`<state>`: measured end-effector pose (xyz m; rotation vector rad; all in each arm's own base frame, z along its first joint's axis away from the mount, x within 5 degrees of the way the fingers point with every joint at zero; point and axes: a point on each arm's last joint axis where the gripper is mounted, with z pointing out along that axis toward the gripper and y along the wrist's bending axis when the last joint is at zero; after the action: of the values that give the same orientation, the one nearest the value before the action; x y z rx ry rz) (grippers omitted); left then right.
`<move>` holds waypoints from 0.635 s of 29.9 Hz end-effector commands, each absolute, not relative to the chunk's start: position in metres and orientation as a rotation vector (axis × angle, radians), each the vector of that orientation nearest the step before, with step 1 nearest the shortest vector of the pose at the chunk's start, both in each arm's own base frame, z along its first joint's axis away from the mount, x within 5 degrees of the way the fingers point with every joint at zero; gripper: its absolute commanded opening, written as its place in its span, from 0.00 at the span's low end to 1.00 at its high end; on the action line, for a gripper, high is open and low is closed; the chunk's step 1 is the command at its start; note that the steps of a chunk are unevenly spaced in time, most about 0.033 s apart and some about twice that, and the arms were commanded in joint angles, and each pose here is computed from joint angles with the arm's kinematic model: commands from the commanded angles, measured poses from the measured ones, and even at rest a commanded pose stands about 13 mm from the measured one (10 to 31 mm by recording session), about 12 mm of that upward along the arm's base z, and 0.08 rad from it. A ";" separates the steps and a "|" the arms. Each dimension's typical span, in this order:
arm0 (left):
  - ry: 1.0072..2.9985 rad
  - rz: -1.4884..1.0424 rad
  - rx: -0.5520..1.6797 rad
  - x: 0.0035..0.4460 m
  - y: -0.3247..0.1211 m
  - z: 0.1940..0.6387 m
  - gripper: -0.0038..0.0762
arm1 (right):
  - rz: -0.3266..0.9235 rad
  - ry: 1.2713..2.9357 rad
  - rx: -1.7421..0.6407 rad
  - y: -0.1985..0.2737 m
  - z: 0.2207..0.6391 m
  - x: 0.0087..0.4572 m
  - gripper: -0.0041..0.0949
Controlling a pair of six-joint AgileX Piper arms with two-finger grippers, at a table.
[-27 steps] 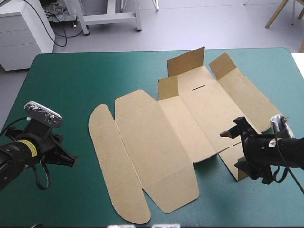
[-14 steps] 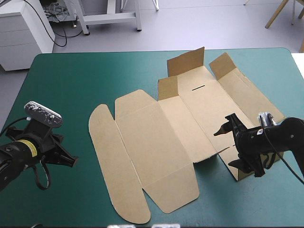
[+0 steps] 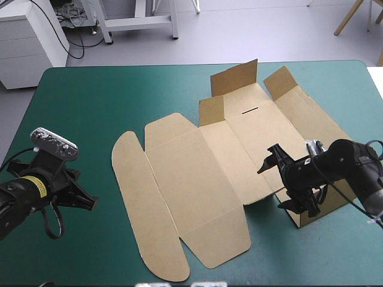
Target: Fold the box
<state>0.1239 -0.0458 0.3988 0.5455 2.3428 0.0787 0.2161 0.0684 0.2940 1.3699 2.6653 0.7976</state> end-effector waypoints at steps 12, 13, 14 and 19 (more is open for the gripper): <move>2.269 0.060 0.524 0.125 -0.046 0.410 0.04 | 0.731 2.720 1.395 0.075 0.273 0.238 0.76; 2.269 0.060 0.524 0.125 -0.046 0.410 0.04 | 0.728 2.723 1.399 0.075 0.272 0.239 0.76; 2.269 0.060 0.524 0.125 -0.046 0.410 0.04 | 0.725 2.727 1.398 0.075 0.271 0.240 0.76; 2.269 0.060 0.524 0.125 -0.046 0.410 0.04 | 0.726 2.723 1.398 0.075 0.271 0.240 0.75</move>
<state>0.1238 -0.0457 0.3988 0.5456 2.3435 0.0790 0.2393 0.0739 0.2589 1.4388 2.7644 0.6687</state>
